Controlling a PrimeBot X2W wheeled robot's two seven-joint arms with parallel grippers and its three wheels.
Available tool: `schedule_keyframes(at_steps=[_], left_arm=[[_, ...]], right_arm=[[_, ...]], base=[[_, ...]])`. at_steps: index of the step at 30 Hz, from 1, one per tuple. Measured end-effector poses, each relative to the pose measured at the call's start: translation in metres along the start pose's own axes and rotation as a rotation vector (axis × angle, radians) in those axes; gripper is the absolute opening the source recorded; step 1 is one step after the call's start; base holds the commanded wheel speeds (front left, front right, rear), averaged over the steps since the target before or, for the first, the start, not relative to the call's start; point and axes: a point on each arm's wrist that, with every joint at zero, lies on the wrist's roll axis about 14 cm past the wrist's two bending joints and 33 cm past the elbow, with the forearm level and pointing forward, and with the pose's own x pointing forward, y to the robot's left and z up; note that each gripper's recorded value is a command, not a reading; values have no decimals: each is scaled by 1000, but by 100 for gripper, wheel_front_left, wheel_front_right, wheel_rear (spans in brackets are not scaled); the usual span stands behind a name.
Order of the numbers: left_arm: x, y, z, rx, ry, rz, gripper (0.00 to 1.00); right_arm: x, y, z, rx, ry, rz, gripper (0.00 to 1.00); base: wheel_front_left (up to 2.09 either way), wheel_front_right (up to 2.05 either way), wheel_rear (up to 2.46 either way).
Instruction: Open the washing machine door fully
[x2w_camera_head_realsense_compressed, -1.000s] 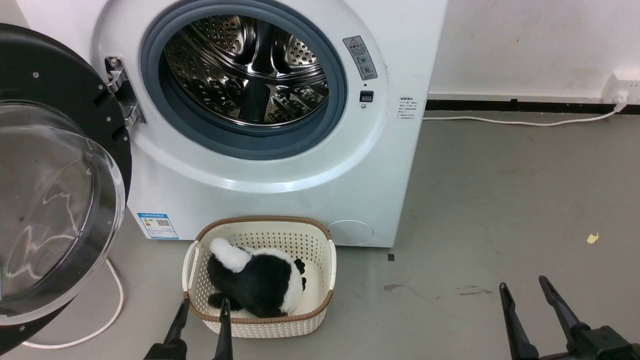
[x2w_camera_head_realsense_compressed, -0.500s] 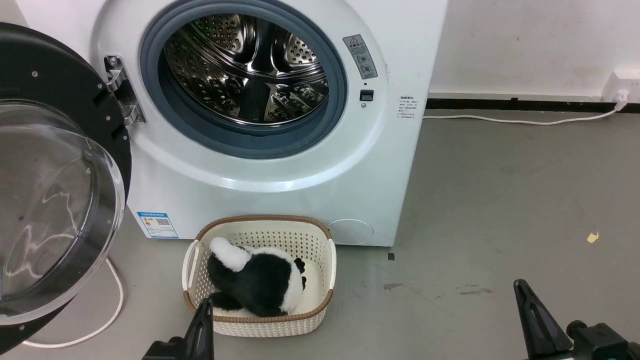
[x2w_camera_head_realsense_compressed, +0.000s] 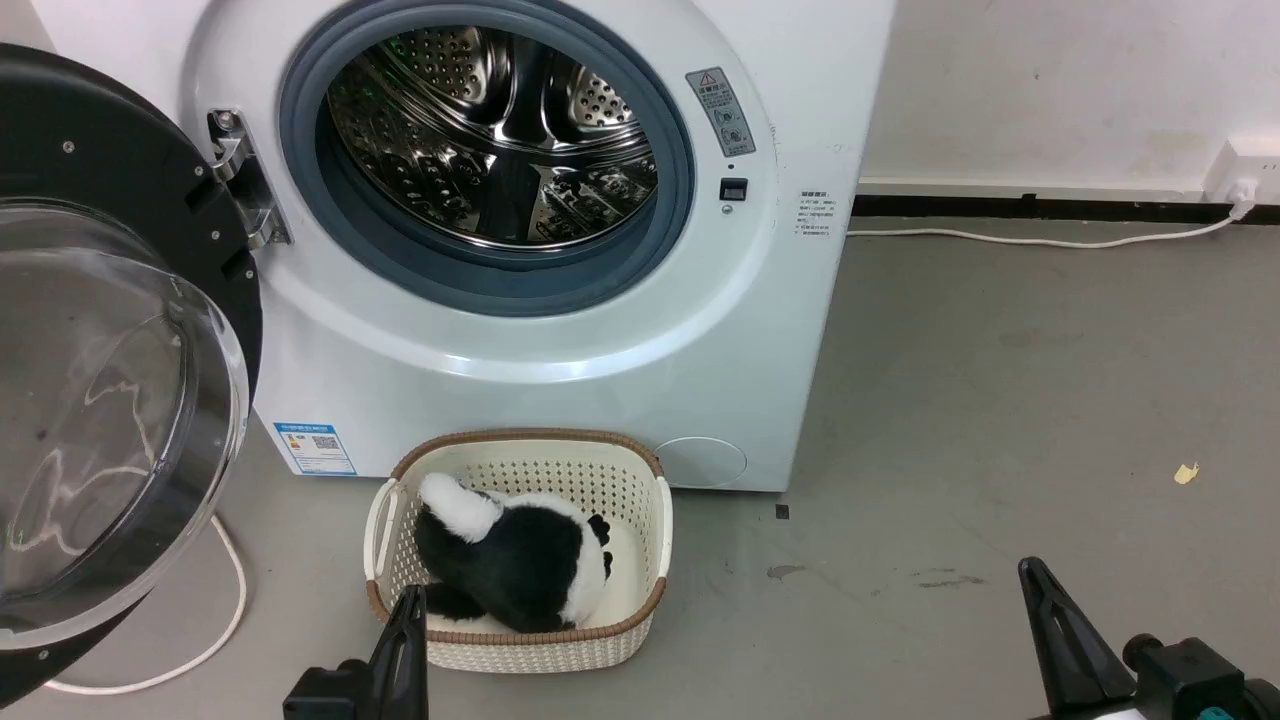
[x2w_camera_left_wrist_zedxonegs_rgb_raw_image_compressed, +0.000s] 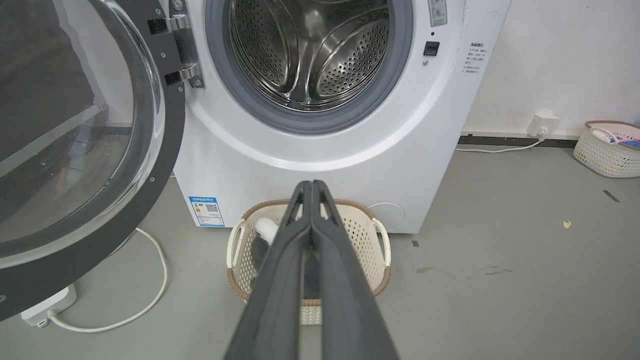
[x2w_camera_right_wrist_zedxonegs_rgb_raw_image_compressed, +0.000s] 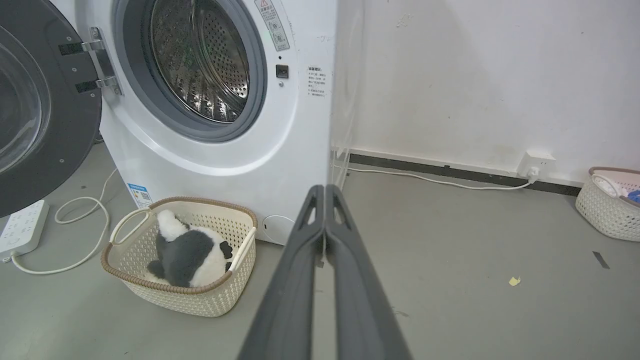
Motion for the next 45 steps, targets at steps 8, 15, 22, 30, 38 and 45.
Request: schedule_keyframes(at_steps=[8,15,22,30,38,45], left_arm=[[3,0,2,3,3,-6,0],[5,2,3,10,9,-1,0],[6,2,5,18,11,-5,0],[10,2,9,25,4,-7,0],[12,4,11,28,8,-2,0],[14,2,12,25,13,-6,0]], right_arm=[[1,1,-1,0,11,3,0],[5,2,3,-1,8,7,0],[6,3,2,-1,18,10,0],[8,5,3,-1,25,14,0],[11,6,5,-2,26,18,0],[11,7,4,-3,39,23,0]], base=[[0,0,0],[0,0,0],[0,0,0],[0,0,0],[0,0,0],[0,0,0]])
